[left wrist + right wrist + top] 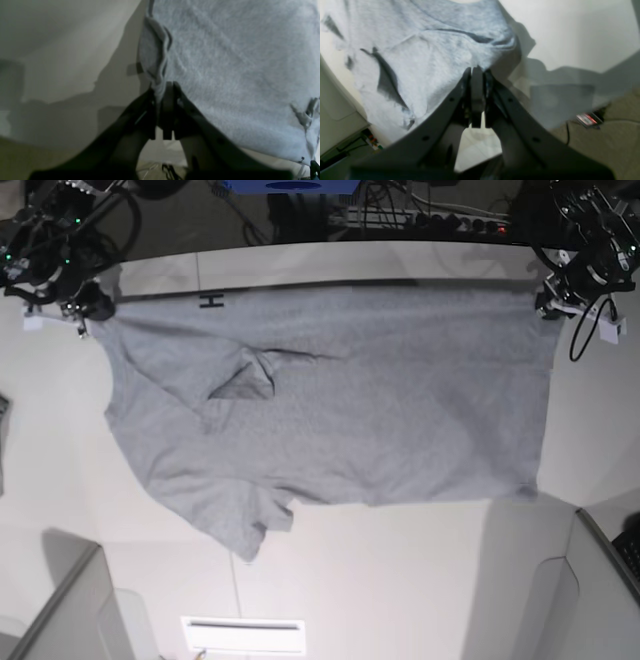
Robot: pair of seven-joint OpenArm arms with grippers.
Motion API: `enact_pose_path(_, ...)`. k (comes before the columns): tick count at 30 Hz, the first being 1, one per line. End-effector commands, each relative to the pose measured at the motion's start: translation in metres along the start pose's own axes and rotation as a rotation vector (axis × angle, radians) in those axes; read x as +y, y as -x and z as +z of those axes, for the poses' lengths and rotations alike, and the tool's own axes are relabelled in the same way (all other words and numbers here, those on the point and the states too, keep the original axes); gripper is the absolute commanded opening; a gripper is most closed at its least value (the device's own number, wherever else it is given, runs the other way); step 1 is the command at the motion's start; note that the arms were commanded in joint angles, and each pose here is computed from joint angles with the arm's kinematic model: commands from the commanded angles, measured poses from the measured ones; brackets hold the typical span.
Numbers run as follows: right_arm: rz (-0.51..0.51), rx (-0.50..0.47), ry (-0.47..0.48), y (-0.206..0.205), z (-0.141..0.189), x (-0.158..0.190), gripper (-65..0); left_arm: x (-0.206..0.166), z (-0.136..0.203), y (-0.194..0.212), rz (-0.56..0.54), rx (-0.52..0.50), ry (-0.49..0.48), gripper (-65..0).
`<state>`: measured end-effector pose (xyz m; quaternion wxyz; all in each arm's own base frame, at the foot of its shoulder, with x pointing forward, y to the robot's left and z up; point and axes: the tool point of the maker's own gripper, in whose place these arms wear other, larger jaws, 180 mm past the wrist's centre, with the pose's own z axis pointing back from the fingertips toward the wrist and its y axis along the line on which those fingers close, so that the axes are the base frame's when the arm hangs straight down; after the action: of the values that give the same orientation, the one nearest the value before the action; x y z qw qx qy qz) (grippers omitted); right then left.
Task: Fold the T-shirt properly
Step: 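Pull the gripped edge toward the arm bases, then open both grippers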
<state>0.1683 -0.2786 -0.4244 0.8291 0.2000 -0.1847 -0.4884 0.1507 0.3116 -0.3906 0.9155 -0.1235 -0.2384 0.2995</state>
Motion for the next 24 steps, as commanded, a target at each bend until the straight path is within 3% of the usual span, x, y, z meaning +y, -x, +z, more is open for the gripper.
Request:
enact_pose_path(1, 0.027, -0.035, -0.014, -0.01, 0.006, 0.006, -65.0, 0.002, 0.007, -0.008, -0.02, -0.03, -0.01, -65.0)
enact_pose_path(7, 0.06, -0.045, 0.021, -0.004, 0.019, -0.005, -65.0, 0.015, 0.012, 0.009, -0.02, 0.012, -0.042, -65.0)
enact_pose_path(24, 0.057, -0.023, 0.065, 0.008, 0.026, -0.025, -65.0, 0.013, 0.023, 0.012, -0.061, 0.008, -0.059, -65.0)
